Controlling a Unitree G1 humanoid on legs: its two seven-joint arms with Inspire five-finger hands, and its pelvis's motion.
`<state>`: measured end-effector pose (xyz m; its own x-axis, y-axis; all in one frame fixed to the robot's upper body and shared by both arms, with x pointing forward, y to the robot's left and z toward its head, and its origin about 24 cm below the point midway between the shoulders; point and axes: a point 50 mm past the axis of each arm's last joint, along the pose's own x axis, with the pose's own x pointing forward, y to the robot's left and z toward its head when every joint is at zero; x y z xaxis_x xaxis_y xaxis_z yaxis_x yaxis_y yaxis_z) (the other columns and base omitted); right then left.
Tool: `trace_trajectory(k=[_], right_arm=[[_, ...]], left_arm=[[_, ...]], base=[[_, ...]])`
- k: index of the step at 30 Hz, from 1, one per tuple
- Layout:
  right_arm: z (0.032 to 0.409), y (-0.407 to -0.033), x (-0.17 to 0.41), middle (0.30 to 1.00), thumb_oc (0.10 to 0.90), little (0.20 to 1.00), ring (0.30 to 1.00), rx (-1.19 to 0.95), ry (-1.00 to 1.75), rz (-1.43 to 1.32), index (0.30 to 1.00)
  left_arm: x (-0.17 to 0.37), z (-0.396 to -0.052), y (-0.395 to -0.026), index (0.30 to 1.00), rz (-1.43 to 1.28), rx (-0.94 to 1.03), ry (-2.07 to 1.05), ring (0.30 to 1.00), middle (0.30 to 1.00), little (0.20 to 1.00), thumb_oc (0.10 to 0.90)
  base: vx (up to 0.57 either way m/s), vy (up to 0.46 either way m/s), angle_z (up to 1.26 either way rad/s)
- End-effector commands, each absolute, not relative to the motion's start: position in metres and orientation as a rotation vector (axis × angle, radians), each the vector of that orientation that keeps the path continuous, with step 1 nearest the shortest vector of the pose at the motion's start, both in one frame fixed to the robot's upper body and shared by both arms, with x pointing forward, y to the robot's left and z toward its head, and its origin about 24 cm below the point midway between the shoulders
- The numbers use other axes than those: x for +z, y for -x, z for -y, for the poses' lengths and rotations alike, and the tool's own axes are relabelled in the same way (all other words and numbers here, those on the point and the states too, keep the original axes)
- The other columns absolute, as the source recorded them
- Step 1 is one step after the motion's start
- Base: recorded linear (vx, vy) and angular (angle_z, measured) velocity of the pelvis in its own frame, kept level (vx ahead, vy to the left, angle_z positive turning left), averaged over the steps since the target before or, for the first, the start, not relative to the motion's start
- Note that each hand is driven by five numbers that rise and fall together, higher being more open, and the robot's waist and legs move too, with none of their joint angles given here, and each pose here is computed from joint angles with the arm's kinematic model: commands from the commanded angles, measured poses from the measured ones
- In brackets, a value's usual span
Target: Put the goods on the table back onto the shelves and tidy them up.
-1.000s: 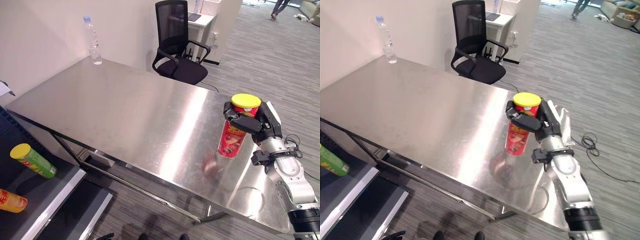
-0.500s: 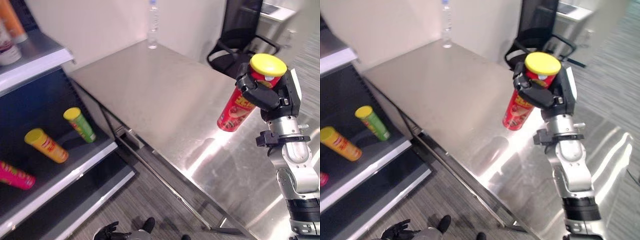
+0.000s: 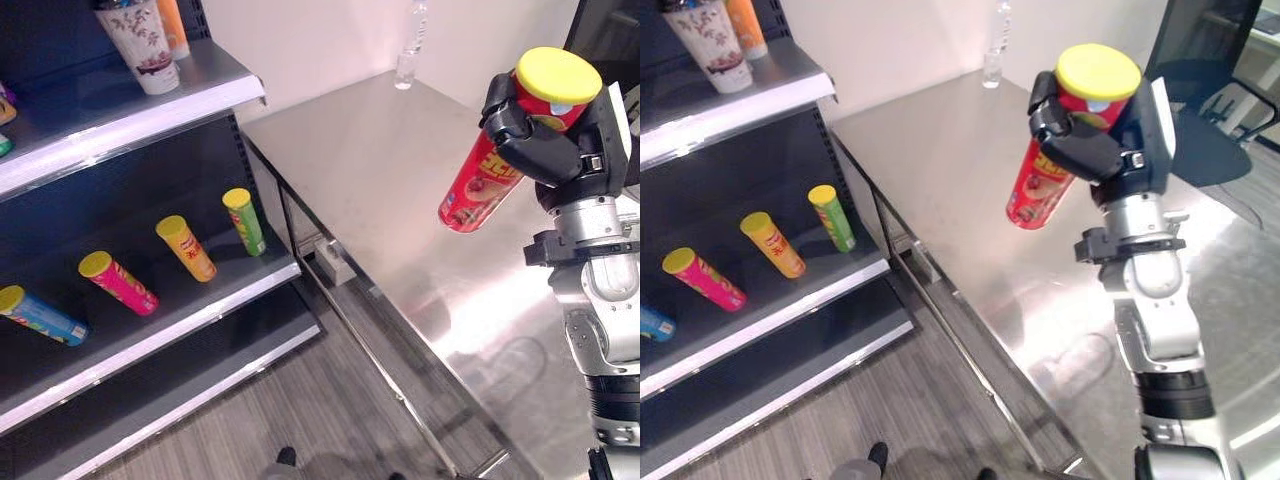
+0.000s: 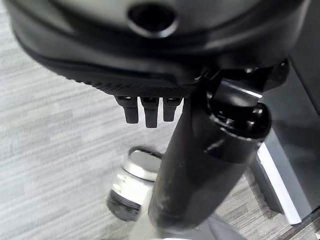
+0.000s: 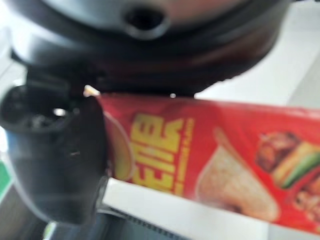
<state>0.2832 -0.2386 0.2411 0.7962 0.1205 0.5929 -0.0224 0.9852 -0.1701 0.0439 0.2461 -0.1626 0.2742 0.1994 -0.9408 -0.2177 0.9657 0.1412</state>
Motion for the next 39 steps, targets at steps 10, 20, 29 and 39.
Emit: trace_trajectory(k=[10, 20, 29, 39], right_arm=[[0.243, -0.255, 0.281, 0.3, 0.4, 0.3, 0.3, 0.028, 0.092, 0.928, 0.3], [0.247, -0.244, 0.285, 0.3, 0.4, 0.3, 0.3, -0.007, 0.12, 0.982, 0.3], [0.238, -0.249, 0.273, 0.3, 0.4, 0.3, 0.3, 0.088, 0.064, 0.928, 0.3], [0.216, -0.261, 0.265, 0.3, 0.4, 0.3, 0.3, 0.25, 0.176, 0.82, 0.3]], left_arm=[[-0.147, -0.264, -0.09, 0.9, -1.132, 0.154, -0.207, 0.9, 0.9, 0.9, 0.8], [-0.142, -0.281, -0.091, 0.9, -1.137, 0.209, -0.227, 0.9, 0.9, 0.9, 0.8], [-0.145, -0.272, -0.086, 0.9, -1.124, 0.208, -0.171, 0.9, 0.9, 0.9, 0.8], [-0.147, -0.27, -0.082, 0.9, -1.135, 0.23, -0.166, 0.9, 0.9, 0.9, 0.8]], base=[[-0.29, 0.38, 0.72], [-0.26, 0.175, 0.38], [-0.19, -0.032, 0.25], [-0.24, 0.213, 0.3]])
